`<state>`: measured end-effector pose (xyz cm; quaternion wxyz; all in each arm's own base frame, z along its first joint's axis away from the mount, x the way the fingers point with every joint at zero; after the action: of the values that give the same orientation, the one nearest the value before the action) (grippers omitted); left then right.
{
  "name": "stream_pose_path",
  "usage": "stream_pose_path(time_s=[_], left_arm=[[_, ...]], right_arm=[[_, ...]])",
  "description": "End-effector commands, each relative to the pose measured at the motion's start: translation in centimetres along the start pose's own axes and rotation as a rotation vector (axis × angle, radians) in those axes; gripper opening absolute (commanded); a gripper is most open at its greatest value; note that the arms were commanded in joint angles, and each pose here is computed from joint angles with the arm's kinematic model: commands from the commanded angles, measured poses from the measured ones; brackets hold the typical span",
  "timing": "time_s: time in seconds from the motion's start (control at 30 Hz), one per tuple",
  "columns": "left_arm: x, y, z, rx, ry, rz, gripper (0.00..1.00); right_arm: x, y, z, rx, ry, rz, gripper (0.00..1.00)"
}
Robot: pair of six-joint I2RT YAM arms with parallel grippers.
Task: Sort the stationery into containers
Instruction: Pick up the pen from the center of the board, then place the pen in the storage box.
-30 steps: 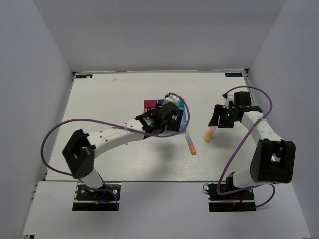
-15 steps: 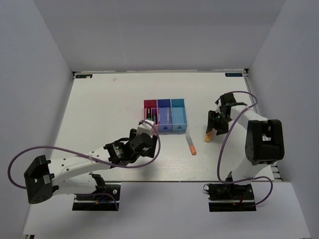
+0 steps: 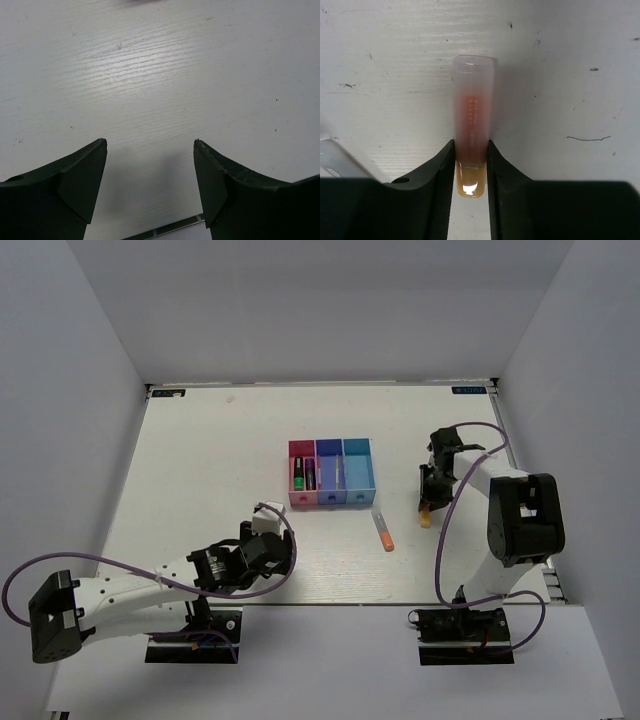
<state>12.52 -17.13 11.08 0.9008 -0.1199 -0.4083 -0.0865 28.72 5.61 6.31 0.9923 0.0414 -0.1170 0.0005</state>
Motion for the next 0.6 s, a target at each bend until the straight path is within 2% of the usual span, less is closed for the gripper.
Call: stream_pose_path(time_s=[0.0,0.03,0.1,0.33,0.5,0.57], left_arm=[[0.0,0.2,0.3,0.012,-0.025,0.024,0.80],[0.0,0.2,0.3,0.009,-0.026,0.024,0.80],[-0.2,0.2,0.3,0.007,-0.019,0.025,0.80],[-0.3,-0.5,0.1,0.001,0.002,0.017,0.80],[-0.1,-1.1,0.0,-0.005,0.008,0.019,0.80],[-0.3,-1.3,-0.1,0.007,0.019,0.012,0.80]], right_arm=[[0.2,0.4,-0.1,0.038,0.024,-0.001,0.06],[0.5,0.7,0.3,0.059,0.015,0.005,0.05],[1.7,2.4,2.2,0.207,-0.050,0.094,0.00],[5.6,5.5,9.8,0.369,-0.318,0.318,0.00],[7.0,9.4,12.2,0.538,-0.378,0.436,0.00],[7.5,10.3,11.2,0.559,-0.355,0.449,0.00]])
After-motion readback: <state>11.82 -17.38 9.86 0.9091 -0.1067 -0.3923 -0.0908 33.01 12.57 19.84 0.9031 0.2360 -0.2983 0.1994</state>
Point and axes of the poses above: each gripper's point midway between its finger pads, its own z axis back along the fingers, its own y axis along the line the jaws close on, x = y × z, the point moved 5 cm from there along z, back along the fingers, and after that the axes turned 3 degrees about z, right-handed, at the moved point
